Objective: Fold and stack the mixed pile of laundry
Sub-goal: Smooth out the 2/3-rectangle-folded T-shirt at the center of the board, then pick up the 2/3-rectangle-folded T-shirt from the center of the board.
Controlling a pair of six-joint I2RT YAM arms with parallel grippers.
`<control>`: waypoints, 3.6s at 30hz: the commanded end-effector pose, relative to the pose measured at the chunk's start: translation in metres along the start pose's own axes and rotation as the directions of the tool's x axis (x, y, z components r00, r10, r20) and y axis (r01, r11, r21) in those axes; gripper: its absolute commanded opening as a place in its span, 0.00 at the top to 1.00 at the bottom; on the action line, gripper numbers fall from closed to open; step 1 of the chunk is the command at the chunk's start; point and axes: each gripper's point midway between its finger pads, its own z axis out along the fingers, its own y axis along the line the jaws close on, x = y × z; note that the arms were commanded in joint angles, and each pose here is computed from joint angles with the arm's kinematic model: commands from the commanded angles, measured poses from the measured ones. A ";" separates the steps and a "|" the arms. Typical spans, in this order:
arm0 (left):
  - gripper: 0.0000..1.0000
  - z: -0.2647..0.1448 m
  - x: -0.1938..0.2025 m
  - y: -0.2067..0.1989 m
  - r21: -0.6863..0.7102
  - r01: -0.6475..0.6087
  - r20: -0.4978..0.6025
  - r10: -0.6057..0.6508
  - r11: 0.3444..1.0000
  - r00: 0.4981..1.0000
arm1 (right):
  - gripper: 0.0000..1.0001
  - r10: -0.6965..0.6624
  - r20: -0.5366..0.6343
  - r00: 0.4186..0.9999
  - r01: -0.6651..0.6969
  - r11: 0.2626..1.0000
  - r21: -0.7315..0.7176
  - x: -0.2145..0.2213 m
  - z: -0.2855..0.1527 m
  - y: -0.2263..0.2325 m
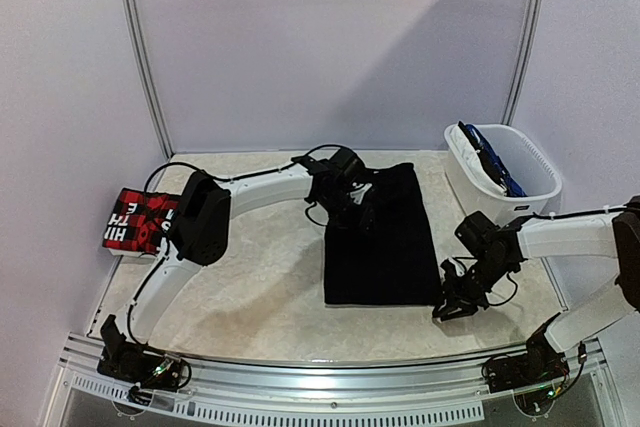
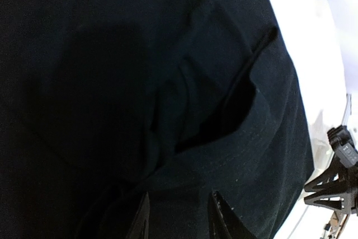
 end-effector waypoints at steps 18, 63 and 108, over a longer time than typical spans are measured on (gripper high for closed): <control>0.29 -0.201 0.066 0.041 -0.516 -0.162 0.130 0.264 0.841 0.956 | 0.59 -0.033 0.178 0.983 0.039 0.999 -0.026 -0.027 -0.049 0.032; 0.26 -0.084 0.177 -0.020 -0.298 -0.901 -0.253 0.884 0.316 0.394 | 0.63 0.157 0.030 0.987 -0.150 0.977 -0.154 -0.035 0.006 0.003; 1.00 -0.066 0.193 0.001 -0.281 -0.919 -0.346 0.864 0.277 0.366 | 1.00 0.146 0.008 0.989 -0.145 0.986 -0.079 -0.036 -0.008 0.004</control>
